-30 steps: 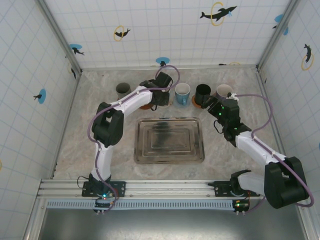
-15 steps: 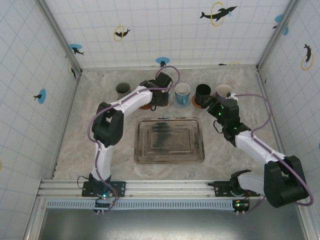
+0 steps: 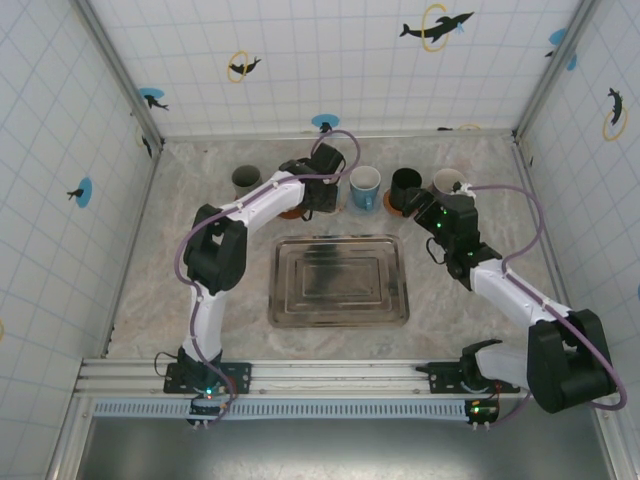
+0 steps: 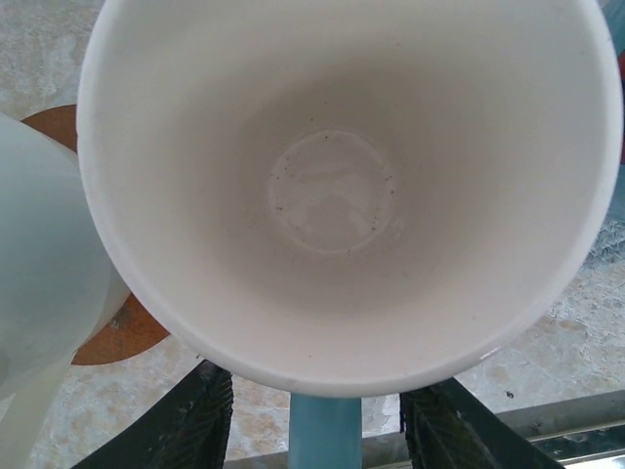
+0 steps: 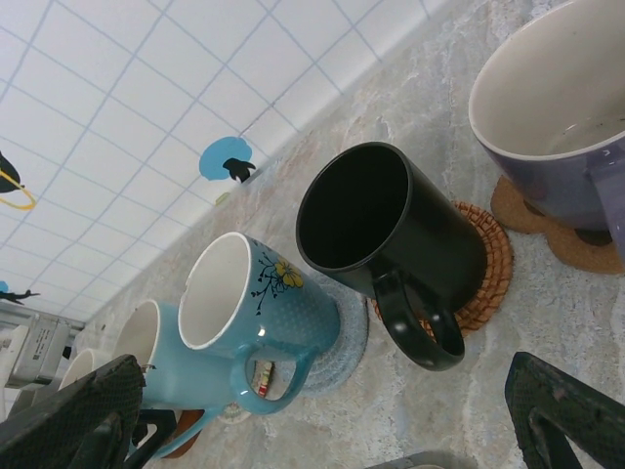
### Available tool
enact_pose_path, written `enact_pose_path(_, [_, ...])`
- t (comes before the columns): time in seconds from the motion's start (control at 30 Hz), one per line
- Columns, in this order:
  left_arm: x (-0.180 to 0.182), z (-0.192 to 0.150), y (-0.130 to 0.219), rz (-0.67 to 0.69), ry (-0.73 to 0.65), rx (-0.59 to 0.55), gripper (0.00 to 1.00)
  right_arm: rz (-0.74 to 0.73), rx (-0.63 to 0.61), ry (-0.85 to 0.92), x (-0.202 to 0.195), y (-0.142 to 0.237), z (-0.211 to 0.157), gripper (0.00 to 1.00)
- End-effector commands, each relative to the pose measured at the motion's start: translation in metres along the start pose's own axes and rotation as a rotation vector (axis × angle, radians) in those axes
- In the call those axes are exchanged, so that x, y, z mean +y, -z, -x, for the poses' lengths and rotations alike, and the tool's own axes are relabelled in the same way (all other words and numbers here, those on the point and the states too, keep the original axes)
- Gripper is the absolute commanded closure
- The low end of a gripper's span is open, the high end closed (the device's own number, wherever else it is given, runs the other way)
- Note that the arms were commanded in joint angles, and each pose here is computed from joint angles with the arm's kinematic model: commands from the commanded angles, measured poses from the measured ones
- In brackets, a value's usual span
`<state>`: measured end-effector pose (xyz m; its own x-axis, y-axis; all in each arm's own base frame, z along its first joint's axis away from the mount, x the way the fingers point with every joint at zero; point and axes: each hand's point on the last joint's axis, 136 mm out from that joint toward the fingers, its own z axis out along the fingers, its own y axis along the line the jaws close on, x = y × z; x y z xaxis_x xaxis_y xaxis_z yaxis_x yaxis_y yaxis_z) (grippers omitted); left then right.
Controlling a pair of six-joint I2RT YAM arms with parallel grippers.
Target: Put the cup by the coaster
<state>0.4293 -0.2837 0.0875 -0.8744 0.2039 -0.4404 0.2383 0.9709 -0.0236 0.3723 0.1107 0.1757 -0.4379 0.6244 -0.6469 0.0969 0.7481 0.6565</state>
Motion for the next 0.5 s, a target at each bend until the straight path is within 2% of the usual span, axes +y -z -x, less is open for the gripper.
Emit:
enact_pose_path(0.0, [0.004,0.009,0.013,0.005,0.007,-0.023,0.48,0.029,-0.03,0.001,0.013,-0.001,0.015,0.02])
enact_pose_path(0.17, [0.0,0.013,0.026,-0.026,0.011,-0.042,0.44,0.031,-0.028,0.001,0.014,-0.001,0.014,0.02])
enact_pose_path(0.47, [-0.014,0.021,0.059,-0.078,0.002,-0.098,0.42,0.037,-0.018,0.001,0.016,-0.002,0.013,0.02])
